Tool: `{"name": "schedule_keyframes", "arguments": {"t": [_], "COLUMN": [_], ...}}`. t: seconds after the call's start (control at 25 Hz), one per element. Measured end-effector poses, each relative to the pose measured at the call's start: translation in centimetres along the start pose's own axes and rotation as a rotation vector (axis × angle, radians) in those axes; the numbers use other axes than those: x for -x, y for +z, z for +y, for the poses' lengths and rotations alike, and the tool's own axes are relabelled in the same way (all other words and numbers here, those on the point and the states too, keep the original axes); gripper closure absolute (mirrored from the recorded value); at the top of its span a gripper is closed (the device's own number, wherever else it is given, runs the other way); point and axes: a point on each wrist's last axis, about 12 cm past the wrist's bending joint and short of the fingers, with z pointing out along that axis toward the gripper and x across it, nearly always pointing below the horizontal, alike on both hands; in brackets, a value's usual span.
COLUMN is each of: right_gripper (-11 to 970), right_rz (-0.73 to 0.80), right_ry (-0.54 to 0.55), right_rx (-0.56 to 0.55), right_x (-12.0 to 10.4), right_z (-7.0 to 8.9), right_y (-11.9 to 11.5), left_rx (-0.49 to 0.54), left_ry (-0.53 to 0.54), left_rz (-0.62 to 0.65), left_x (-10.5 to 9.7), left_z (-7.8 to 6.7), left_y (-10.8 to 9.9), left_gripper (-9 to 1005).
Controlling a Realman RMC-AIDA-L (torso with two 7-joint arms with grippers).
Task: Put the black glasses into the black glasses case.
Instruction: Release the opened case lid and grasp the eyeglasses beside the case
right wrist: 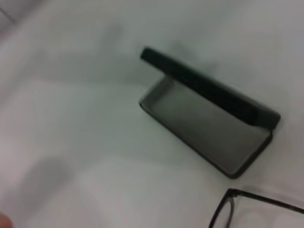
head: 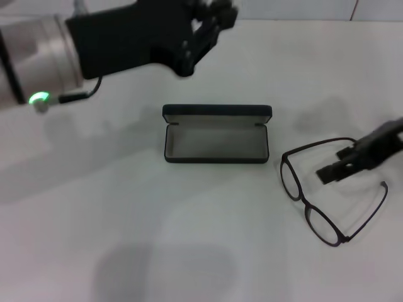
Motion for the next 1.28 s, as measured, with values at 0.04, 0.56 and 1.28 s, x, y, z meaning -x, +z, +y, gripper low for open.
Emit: {"name": "schedule_keyframes", "arguments": {"t": [0.04, 0.56, 1.28], "right_gripper": [240, 239, 250], "right_rz": [0.000, 0.276, 0.374], "right_ry": [0.000, -0.038, -0.049], "right_rx": [0.000, -0.086, -0.154], "right_x": [0.0, 8.1, 5.8], "right_z": [0.0, 2.6, 3.2], "right_y": [0.0, 5.7, 9.7], "left_rx": [-0.009, -0.052, -0.072], "left_ry": [-0.011, -0.032, -0.035], "left_rz": [-0.006, -0.076, -0.168], "left_x": [-0.4, -3.2, -3.7], "left_z": [0.0, -0.1, 0.1], "left_y": [-0.3, -2.7, -2.8], "left_gripper": [781, 928, 929]}}
